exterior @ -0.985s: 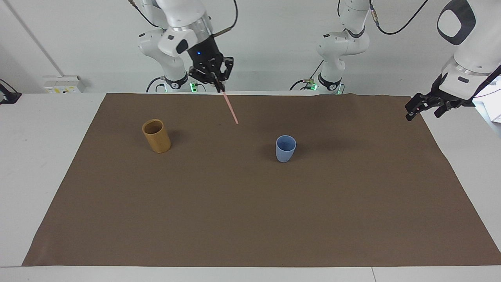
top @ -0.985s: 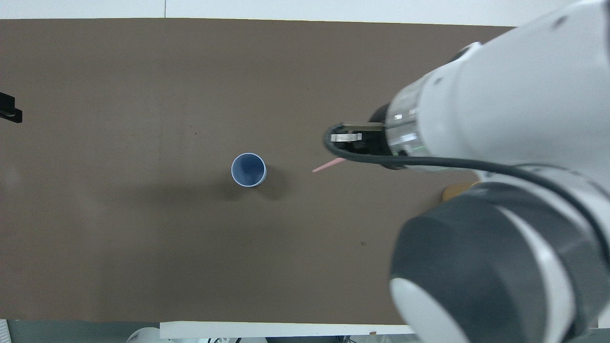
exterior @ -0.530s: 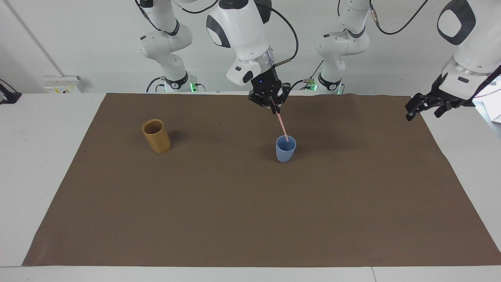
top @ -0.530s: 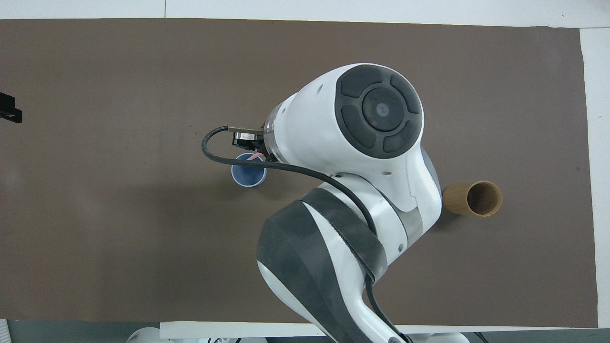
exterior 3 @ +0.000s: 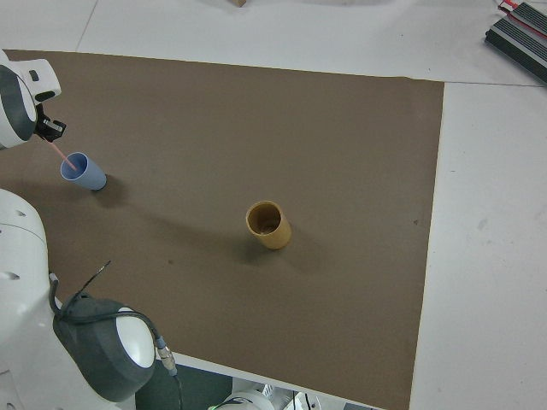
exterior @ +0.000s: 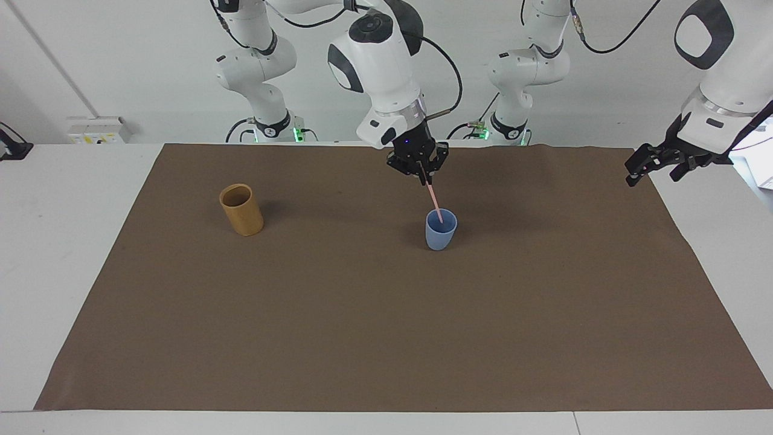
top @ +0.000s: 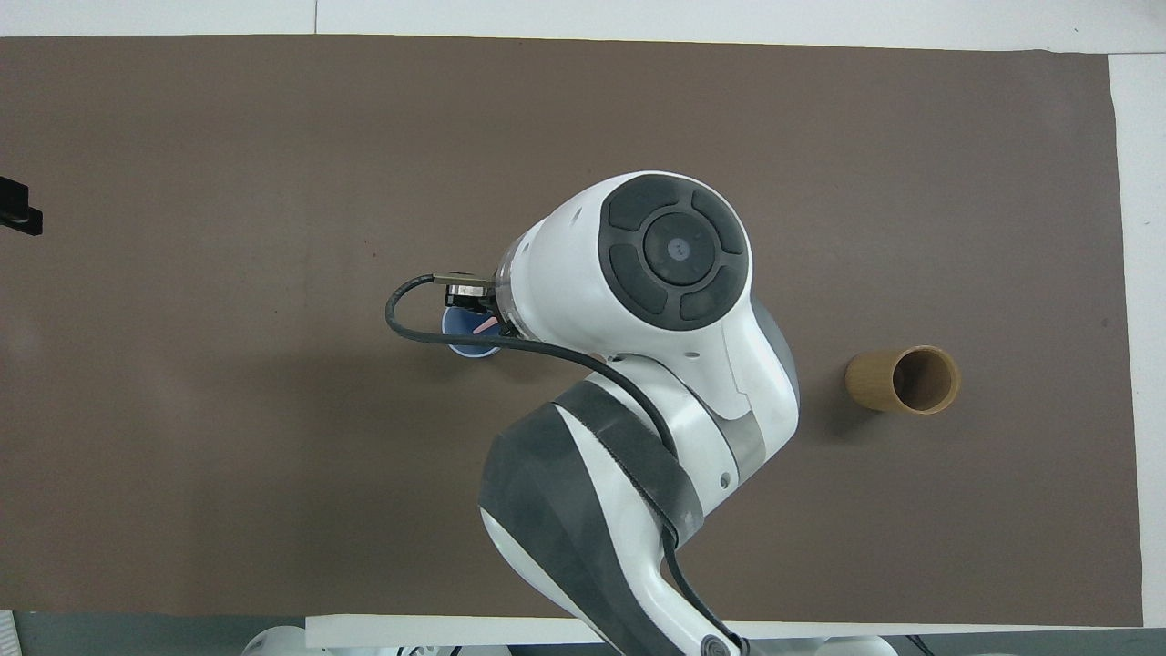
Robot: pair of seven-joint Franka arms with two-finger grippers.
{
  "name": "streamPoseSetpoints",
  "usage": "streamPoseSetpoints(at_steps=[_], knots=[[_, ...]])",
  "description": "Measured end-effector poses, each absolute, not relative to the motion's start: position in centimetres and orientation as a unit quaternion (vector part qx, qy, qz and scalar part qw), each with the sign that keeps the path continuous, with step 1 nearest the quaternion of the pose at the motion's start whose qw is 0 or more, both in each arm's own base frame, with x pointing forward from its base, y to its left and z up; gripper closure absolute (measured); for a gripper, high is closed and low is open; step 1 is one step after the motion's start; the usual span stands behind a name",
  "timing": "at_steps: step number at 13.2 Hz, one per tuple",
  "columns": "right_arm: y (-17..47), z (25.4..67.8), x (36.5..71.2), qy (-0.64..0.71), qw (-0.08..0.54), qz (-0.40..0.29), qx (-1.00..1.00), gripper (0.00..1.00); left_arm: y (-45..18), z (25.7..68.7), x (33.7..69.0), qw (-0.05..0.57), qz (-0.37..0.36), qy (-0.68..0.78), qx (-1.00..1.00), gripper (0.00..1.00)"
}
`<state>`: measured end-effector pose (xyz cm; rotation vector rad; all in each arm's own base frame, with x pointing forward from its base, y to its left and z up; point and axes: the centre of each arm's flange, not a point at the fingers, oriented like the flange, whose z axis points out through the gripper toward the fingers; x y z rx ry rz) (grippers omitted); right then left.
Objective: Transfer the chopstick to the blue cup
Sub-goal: 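Carry the pink stick over the blue cup with the right gripper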
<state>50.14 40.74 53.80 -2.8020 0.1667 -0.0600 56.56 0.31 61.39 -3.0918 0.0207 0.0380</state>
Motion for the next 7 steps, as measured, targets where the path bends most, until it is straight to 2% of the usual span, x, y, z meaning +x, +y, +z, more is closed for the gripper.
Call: streamPoseSetpoints(at_steps=[2,5,7], knots=[[40.6,53.8,50.0,0.059,0.165,-0.021,-0.984,0.74,0.3,61.4,56.6,0.025,0.012,0.007,-1.000,0.00],[39.5,55.0,50.7,0.061,0.159,-0.041,-0.985,0.41,0.3,61.4,56.6,0.025,0.012,0.007,-1.000,0.00],[36.6,57.1,52.5,0.064,0.125,-0.077,-0.987,0.19,0.3,61.4,56.6,0.025,0.012,0.007,-1.000,0.00]])
